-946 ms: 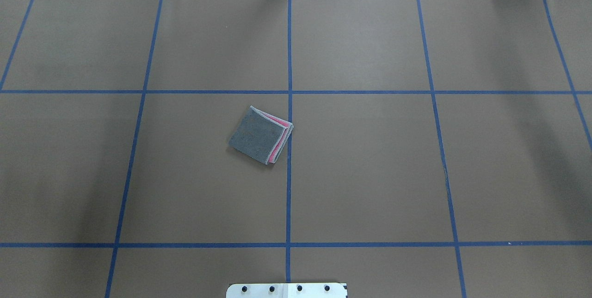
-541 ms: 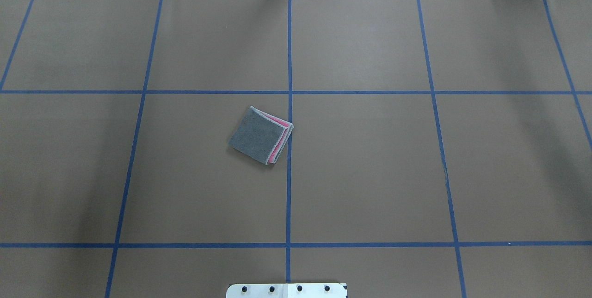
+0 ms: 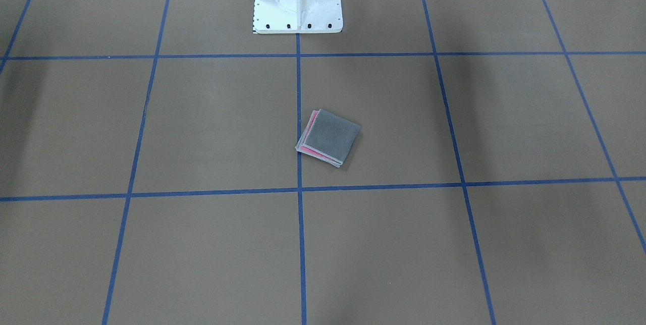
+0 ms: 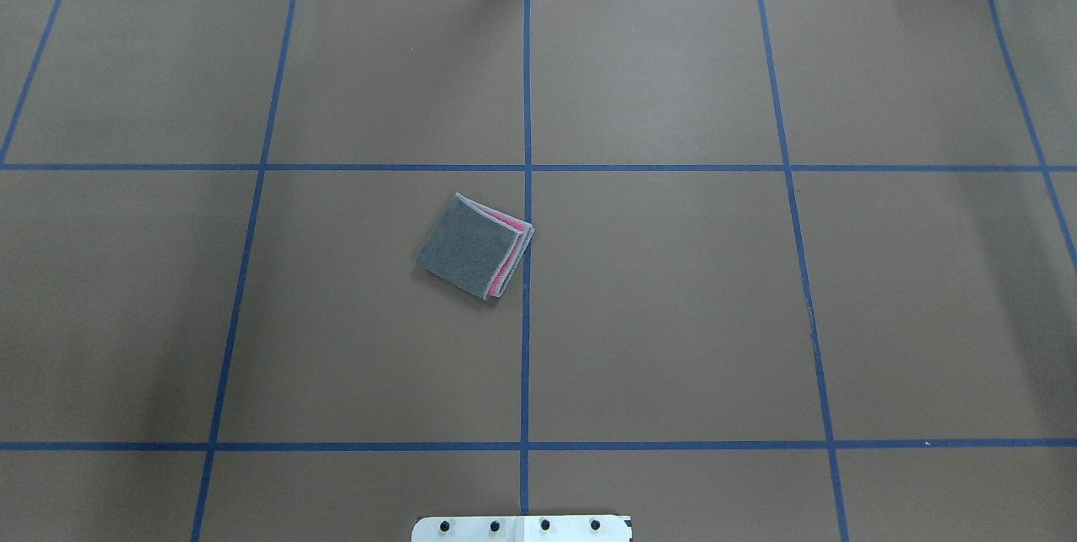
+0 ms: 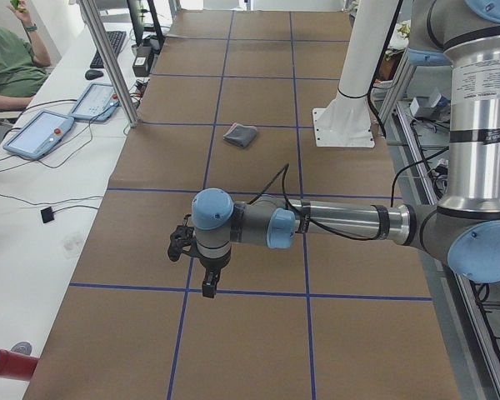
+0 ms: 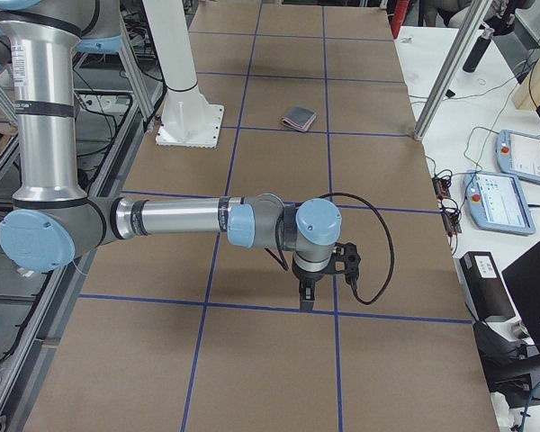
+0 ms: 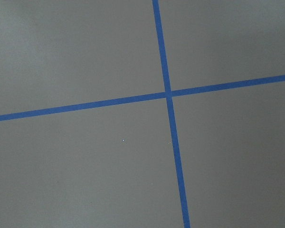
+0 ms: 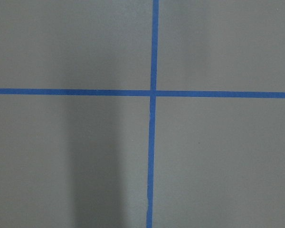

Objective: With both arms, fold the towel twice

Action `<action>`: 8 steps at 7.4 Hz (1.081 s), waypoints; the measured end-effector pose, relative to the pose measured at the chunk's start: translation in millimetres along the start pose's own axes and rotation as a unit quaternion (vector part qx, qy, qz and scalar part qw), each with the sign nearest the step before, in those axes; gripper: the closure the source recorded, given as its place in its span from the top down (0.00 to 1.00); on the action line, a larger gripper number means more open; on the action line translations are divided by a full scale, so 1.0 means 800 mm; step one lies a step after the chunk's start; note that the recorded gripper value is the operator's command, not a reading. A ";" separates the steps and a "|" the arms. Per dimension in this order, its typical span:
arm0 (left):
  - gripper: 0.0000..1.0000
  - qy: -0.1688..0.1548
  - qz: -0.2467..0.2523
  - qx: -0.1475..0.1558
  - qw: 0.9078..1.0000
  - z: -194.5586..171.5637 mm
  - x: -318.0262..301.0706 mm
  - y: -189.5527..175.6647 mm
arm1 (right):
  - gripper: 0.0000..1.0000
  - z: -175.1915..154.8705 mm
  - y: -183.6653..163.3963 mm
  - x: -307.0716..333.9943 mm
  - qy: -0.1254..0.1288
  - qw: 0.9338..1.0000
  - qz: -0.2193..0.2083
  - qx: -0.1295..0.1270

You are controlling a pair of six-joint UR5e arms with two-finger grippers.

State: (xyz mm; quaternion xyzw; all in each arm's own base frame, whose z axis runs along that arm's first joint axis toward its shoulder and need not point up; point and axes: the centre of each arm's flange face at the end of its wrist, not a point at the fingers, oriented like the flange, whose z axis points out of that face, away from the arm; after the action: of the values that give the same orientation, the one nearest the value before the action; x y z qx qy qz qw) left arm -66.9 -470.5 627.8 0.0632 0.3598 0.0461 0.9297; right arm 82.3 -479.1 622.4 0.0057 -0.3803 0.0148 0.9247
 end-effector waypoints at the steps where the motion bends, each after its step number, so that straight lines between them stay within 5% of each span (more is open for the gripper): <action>1: 1.00 0.000 0.000 0.000 1.000 0.000 0.000 0.000 | 0.99 0.000 -0.001 -0.002 0.000 1.000 0.006 0.003; 8: 1.00 0.002 -0.006 -0.005 1.000 0.005 -0.005 0.003 | 0.99 -0.003 -0.010 -0.016 -0.003 1.000 0.003 0.006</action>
State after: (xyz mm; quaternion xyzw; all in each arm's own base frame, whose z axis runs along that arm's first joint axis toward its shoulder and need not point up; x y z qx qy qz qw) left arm -66.8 -469.2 633.8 0.0561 0.3621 0.0423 0.9295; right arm 75.5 -487.2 611.8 0.0104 -0.3830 0.0195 0.9235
